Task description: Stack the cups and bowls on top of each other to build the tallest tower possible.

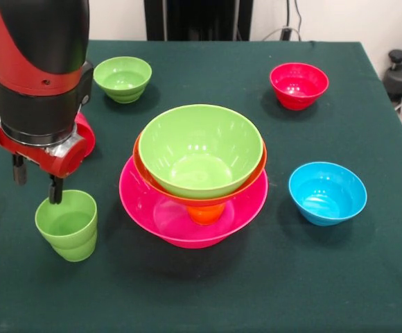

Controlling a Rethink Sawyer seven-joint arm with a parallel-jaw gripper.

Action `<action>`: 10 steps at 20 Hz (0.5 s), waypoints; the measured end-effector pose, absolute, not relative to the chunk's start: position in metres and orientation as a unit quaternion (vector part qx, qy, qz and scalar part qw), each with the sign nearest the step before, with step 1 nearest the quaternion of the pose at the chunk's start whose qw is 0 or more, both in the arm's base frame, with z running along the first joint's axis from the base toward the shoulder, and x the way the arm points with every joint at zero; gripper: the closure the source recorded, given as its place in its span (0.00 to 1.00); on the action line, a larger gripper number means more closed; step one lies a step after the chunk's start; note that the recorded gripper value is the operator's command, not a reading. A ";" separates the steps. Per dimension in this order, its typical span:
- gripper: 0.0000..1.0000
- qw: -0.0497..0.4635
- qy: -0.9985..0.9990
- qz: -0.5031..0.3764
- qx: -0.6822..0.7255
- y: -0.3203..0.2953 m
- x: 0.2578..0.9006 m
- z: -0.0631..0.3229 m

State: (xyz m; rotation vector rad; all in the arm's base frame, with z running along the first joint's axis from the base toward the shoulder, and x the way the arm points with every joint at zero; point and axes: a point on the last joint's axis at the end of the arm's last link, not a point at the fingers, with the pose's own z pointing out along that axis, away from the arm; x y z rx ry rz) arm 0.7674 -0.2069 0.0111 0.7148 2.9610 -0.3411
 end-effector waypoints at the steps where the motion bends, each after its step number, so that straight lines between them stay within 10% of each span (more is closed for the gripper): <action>1: 0.00 0.037 0.966 -0.113 0.231 -0.205 0.767 0.011; 10: 0.00 0.030 0.968 -0.118 0.221 -0.192 0.764 0.006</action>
